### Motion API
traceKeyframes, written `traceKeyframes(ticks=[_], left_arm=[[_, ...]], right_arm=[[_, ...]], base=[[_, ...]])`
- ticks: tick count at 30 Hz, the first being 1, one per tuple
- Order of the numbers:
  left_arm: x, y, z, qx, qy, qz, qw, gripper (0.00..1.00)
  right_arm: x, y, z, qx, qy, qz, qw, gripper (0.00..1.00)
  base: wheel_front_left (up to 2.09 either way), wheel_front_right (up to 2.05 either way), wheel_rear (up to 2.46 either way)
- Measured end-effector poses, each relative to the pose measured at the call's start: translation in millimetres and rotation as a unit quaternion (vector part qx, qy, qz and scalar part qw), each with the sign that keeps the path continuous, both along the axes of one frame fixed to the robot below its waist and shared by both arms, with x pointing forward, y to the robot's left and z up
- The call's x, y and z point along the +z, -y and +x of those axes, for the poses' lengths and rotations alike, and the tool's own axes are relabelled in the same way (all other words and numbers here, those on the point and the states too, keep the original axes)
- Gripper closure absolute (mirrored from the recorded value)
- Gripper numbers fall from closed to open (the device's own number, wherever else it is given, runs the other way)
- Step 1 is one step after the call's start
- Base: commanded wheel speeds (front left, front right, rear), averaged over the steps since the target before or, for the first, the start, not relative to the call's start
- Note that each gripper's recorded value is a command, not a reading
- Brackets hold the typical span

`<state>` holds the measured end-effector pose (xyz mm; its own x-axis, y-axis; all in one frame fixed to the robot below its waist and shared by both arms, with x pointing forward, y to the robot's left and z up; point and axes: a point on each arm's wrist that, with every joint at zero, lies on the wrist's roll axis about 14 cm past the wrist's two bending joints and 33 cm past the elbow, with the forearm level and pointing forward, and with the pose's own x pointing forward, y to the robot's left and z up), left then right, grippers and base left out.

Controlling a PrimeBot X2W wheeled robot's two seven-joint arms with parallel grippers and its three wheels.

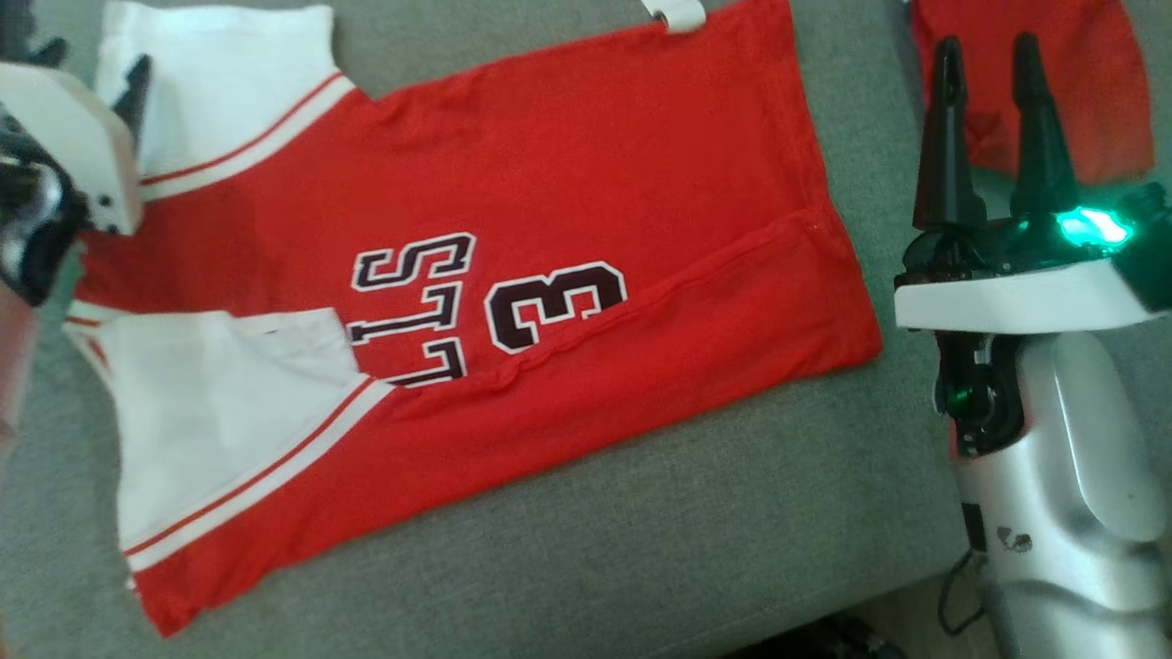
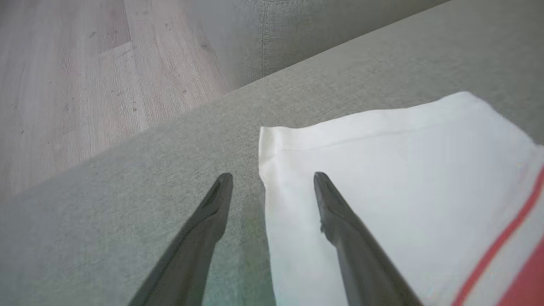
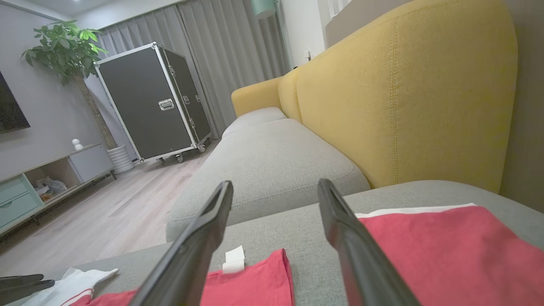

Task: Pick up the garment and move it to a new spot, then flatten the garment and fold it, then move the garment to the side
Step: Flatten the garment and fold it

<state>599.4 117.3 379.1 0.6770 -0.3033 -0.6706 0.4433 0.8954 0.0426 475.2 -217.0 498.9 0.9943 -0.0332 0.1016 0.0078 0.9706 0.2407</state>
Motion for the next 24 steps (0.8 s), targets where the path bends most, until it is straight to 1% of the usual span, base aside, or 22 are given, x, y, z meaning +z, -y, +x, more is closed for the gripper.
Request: traceKeyframes(ticks=[2,5,9,14,15,16,17,21,24], left_arm=[[-11,-2,7,0.002,-0.009,0.007,1.0,0.0],[-24,0,14,0.005,-0.019,0.004,1.0,0.0],[-26,5,24,0.005,-0.017,-0.001,1.0,0.0],[-31,5,24,0.012,-0.033,-0.009,0.999,0.0],[-32,6,23,0.015,-0.042,-0.014,0.999,0.18],[-32,7,22,0.017,-0.051,-0.018,0.998,0.78],[-31,9,21,0.015,-0.057,-0.021,0.998,1.0],[-27,22,15,0.002,-0.061,-0.043,0.997,1.0],[-20,23,11,-0.005,-0.041,-0.051,0.998,1.0]], right_arm=[[-4,1,0,-0.002,-0.003,0.001,1.0,0.0],[-9,6,0,-0.008,-0.008,0.004,1.0,0.0],[-12,10,0,-0.014,-0.01,0.003,1.0,0.0],[-14,14,-1,-0.02,-0.013,0.003,1.0,0.0],[-14,15,-1,-0.021,-0.012,0.003,1.0,0.0],[-14,15,0,-0.021,-0.012,0.003,1.0,0.0],[-14,15,0,-0.021,-0.012,0.001,1.0,0.0],[-10,17,2,-0.023,-0.006,-0.004,1.0,0.0],[-5,9,6,-0.011,-0.001,-0.027,1.0,0.0]], base=[[0.0,0.0,0.0],[0.0,0.0,0.0],[0.0,0.0,0.0],[0.0,0.0,0.0],[0.0,0.0,0.0],[0.0,0.0,0.0],[0.0,0.0,0.0],[0.0,0.0,0.0],[0.0,0.0,0.0]])
